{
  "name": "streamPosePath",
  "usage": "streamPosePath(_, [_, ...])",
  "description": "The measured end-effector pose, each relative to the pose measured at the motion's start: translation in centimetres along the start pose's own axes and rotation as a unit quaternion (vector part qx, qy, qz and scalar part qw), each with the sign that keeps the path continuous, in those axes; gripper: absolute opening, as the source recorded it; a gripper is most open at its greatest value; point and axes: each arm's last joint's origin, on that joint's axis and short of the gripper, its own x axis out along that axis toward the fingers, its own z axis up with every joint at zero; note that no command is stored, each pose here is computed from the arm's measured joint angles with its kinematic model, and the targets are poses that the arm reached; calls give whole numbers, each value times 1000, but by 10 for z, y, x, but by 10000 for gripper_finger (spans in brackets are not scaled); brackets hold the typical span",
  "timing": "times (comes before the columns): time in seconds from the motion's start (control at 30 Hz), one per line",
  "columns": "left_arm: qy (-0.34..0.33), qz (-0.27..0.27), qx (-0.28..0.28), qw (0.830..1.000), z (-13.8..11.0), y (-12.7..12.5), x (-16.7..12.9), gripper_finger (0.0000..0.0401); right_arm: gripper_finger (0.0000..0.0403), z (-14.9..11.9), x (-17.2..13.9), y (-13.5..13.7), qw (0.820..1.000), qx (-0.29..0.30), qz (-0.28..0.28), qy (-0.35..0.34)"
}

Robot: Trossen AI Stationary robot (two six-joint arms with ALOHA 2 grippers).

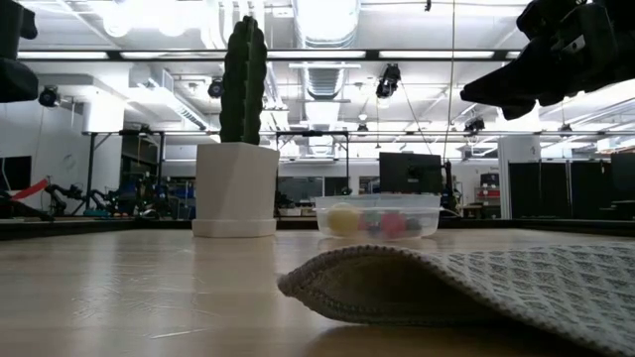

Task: Pick and placing Produce into tupperware
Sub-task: Put the red strawberry into the transparent container

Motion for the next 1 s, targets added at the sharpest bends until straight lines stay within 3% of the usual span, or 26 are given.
streamPosePath(1.0, [10,-5,-1,1000,-4,2,10,178,63,0,0,0,1000,0,0,0])
